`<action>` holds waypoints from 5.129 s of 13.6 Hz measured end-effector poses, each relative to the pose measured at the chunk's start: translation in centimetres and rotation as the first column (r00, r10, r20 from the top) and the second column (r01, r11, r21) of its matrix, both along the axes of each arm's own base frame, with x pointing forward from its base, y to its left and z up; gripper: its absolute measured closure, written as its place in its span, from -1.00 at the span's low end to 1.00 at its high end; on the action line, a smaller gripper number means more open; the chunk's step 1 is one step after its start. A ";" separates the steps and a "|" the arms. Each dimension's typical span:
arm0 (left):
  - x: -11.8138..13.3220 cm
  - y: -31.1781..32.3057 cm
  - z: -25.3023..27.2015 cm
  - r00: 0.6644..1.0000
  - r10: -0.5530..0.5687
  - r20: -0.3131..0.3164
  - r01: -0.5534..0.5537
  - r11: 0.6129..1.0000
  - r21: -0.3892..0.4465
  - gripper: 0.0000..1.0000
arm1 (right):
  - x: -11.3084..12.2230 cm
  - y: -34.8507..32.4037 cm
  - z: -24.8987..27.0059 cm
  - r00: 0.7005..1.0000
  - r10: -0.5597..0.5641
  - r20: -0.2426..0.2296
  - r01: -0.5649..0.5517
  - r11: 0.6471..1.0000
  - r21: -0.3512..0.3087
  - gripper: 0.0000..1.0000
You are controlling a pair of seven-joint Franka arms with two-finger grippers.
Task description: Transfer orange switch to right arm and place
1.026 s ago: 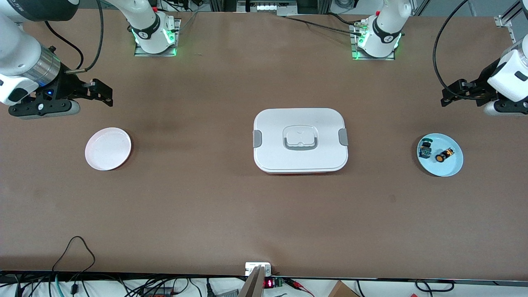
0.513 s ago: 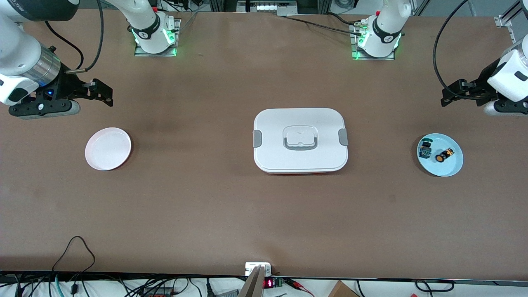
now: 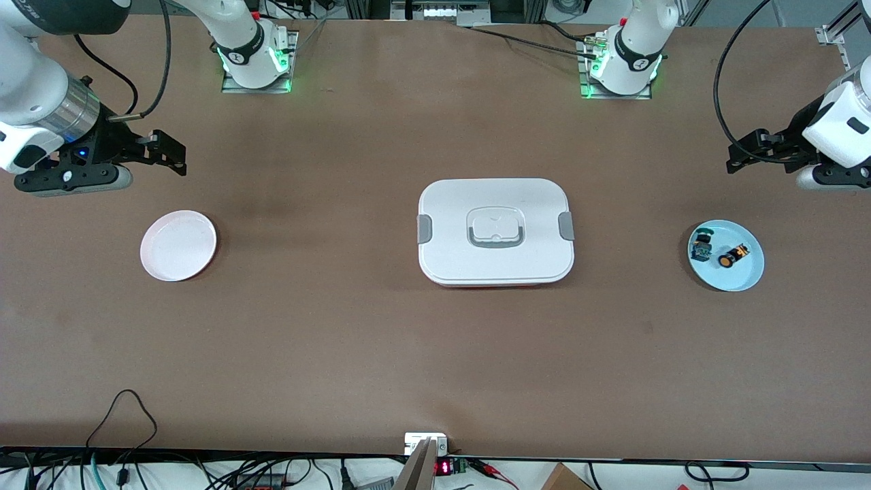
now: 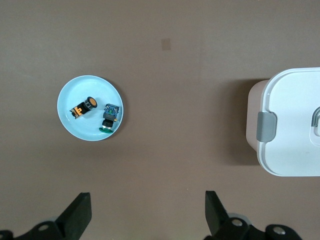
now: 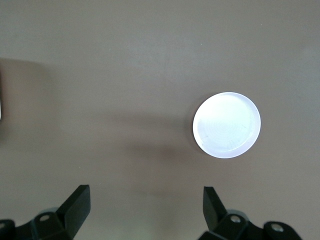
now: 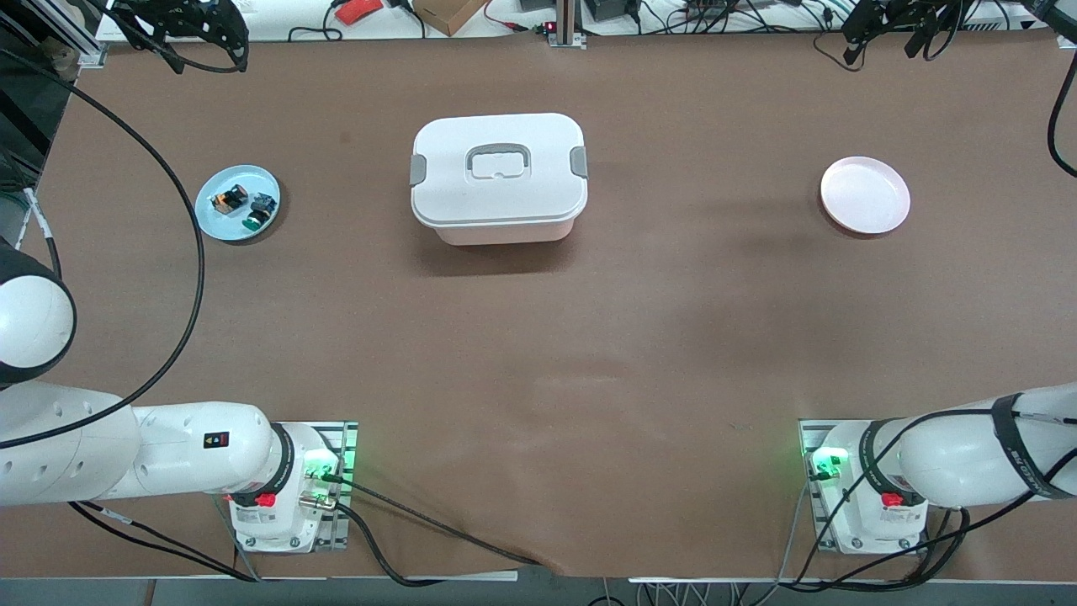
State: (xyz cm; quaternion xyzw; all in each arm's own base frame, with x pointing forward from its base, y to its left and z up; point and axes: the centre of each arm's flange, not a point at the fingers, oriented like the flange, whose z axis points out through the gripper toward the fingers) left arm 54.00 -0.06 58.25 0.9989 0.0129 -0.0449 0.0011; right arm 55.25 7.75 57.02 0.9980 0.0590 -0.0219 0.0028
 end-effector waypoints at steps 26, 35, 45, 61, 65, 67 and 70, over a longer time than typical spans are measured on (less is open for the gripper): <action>3.2 20.5 -31.6 0.947 0.320 0.009 -0.319 0.947 -0.035 -1.00 | 0.0 0.2 0.1 1.000 0.003 0.002 -0.003 1.000 0.000 -1.00; 1.4 22.3 -37.8 0.933 0.354 0.065 -0.352 0.935 -0.039 -1.00 | 0.0 0.2 0.1 1.000 0.004 0.002 -0.004 1.000 0.000 -1.00; 1.1 22.5 -40.5 0.932 0.359 0.056 -0.357 0.933 -0.046 -0.81 | 0.0 0.3 0.1 1.000 0.005 0.002 -0.005 1.000 -0.001 -1.00; 7.6 16.2 -23.5 0.990 -0.008 -0.141 -0.016 0.985 -0.175 -0.47 | 0.0 0.3 0.1 1.000 0.006 0.002 -0.006 1.000 -0.001 -1.00; 8.0 7.6 -18.2 0.957 -0.217 -0.194 0.118 0.898 -0.424 -0.47 | 0.0 0.2 0.1 1.000 0.005 0.001 -0.005 1.000 -0.001 -1.00; 7.9 4.1 -17.9 0.926 -0.358 -0.116 0.231 0.783 -0.578 -0.47 | 0.0 0.2 0.1 1.000 0.004 0.001 -0.004 1.000 -0.001 -1.00; 8.8 -1.9 -18.2 0.859 -0.498 0.116 0.413 0.543 -0.731 -0.47 | 0.0 0.1 0.1 1.000 0.005 0.003 -0.005 1.000 -0.009 -1.00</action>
